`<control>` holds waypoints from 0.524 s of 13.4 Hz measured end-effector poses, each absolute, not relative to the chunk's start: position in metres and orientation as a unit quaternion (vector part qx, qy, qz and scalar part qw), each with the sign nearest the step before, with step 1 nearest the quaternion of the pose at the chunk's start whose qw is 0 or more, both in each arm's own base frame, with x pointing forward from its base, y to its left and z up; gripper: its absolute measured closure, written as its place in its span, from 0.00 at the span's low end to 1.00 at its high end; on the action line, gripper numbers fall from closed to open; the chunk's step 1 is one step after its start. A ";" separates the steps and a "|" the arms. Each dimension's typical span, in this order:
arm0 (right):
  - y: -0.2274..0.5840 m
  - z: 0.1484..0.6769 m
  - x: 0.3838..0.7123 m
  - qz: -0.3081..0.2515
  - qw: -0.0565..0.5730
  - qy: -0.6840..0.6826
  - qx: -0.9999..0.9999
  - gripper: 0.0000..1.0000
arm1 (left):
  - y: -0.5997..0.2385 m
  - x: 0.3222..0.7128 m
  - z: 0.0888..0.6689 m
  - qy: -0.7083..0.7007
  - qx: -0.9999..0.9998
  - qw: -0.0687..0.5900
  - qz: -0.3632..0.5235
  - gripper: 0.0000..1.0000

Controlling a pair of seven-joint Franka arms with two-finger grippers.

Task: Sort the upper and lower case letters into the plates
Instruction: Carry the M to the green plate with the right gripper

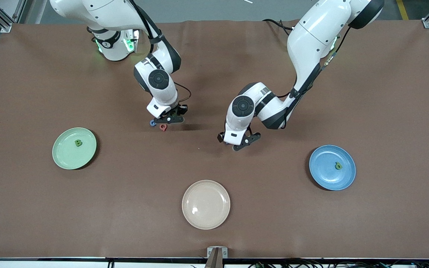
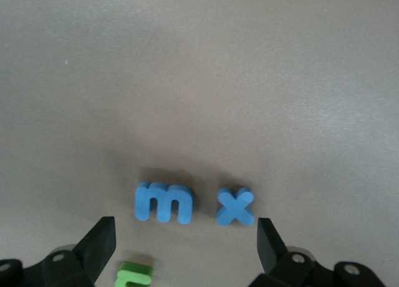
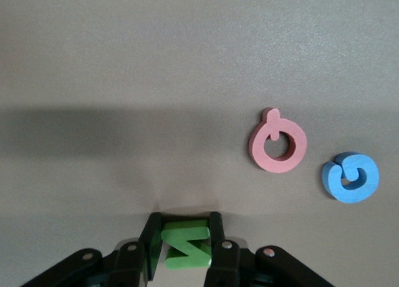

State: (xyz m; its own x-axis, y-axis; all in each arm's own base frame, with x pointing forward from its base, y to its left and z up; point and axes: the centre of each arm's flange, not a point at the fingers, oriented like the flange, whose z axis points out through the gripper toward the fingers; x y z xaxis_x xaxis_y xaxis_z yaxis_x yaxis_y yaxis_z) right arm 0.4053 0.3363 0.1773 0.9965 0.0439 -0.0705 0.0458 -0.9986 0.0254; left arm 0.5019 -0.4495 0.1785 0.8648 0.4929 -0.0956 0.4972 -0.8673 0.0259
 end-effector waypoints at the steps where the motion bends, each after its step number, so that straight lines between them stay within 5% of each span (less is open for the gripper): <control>1: 0.336 0.177 0.405 -0.035 0.014 0.022 0.999 0.65 | -0.449 0.502 0.175 0.257 0.965 0.026 -0.043 0.00; 7: 0.326 0.228 0.432 -0.066 0.042 0.009 0.997 0.65 | -0.447 0.503 0.168 0.245 0.969 0.020 -0.032 0.00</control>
State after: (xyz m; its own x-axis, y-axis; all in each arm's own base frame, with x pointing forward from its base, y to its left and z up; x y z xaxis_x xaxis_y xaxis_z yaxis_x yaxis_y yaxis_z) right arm 0.4315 0.3264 0.2285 0.9911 0.0115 -0.1326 0.0227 -0.9963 0.0828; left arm 0.5028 -0.4473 0.1680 0.8783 0.4726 -0.0726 0.4752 -0.8796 0.0228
